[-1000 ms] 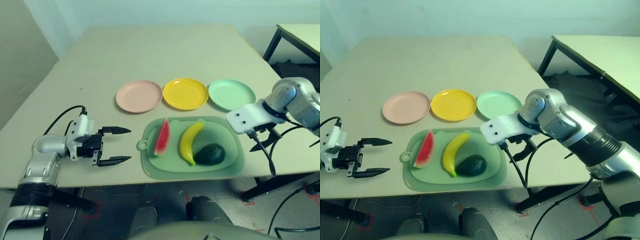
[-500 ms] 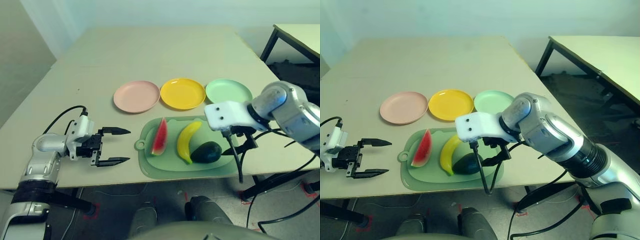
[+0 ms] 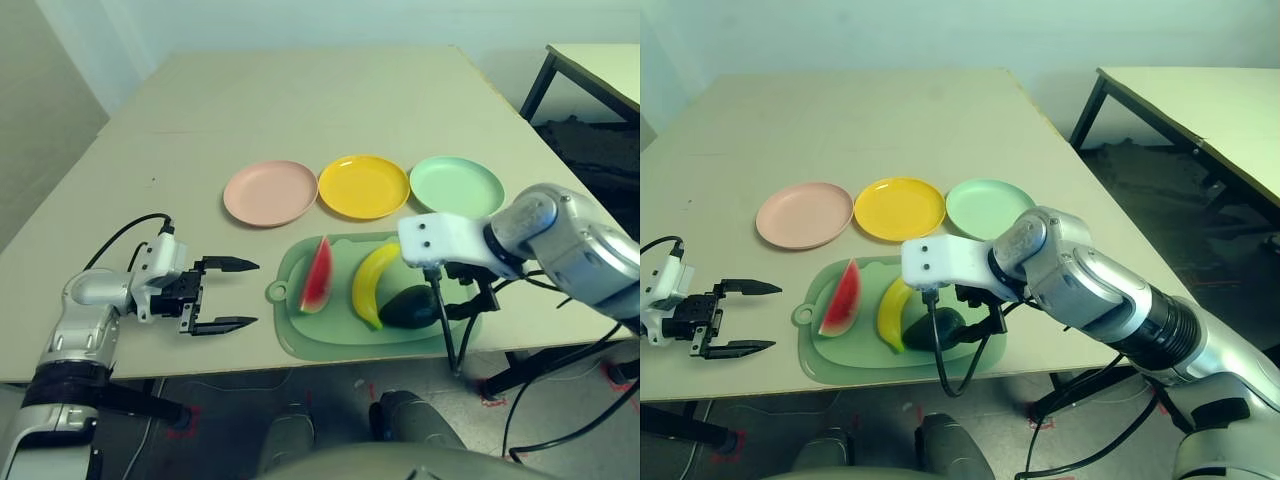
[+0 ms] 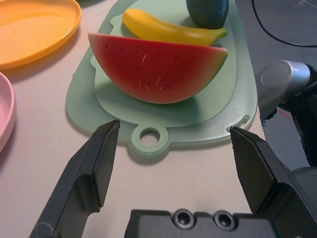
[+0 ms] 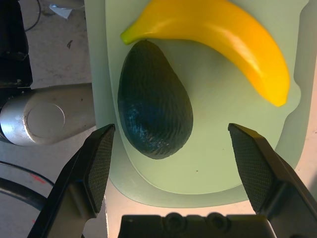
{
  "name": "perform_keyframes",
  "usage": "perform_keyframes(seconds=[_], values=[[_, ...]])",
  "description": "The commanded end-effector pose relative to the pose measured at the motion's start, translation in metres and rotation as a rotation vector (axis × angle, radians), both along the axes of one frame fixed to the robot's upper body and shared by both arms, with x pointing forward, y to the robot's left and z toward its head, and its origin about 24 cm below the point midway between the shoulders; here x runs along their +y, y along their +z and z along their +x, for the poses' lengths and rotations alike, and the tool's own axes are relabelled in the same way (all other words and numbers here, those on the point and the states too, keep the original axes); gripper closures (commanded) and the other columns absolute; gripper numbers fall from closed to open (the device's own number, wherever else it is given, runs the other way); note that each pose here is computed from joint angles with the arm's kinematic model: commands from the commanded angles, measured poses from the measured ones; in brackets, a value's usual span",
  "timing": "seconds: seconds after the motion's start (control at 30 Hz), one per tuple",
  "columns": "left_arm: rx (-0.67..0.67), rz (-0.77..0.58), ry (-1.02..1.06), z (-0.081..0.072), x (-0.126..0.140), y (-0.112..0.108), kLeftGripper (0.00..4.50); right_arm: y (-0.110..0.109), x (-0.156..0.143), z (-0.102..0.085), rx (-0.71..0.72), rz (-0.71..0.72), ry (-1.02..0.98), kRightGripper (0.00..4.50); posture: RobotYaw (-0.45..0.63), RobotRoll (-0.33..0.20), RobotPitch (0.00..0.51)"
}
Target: Place the fruits into color-matched plates.
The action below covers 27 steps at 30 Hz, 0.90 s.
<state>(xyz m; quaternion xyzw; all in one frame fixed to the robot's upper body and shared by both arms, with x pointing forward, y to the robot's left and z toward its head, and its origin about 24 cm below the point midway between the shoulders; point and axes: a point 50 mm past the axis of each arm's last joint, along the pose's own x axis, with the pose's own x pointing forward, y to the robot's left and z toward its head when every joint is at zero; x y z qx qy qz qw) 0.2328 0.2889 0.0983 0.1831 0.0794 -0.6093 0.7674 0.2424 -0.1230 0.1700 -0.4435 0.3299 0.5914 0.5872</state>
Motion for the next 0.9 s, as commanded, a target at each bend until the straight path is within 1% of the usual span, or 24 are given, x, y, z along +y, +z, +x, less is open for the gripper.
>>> perform_keyframes(seconds=[0.03, 0.2, 0.6, 0.9], values=[[0.012, 0.026, 0.0, -0.002, 0.003, -0.001, 0.0, -0.01, 0.004, -0.005, 0.038, -0.008, 0.016, 0.05, -0.13, 0.0, 0.048], [0.011, 0.029, 0.002, -0.002, 0.004, -0.001, 0.0, -0.015, 0.008, -0.001, 0.025, -0.011, 0.018, 0.05, -0.13, 0.0, 0.05], [0.006, 0.033, 0.0, -0.003, 0.004, 0.002, 0.0, -0.03, 0.015, 0.003, 0.021, -0.03, 0.049, 0.05, -0.13, 0.0, 0.045], [0.002, 0.038, 0.001, -0.003, 0.005, 0.004, 0.0, -0.035, 0.015, 0.005, 0.027, -0.039, 0.061, 0.05, -0.13, 0.0, 0.042]])
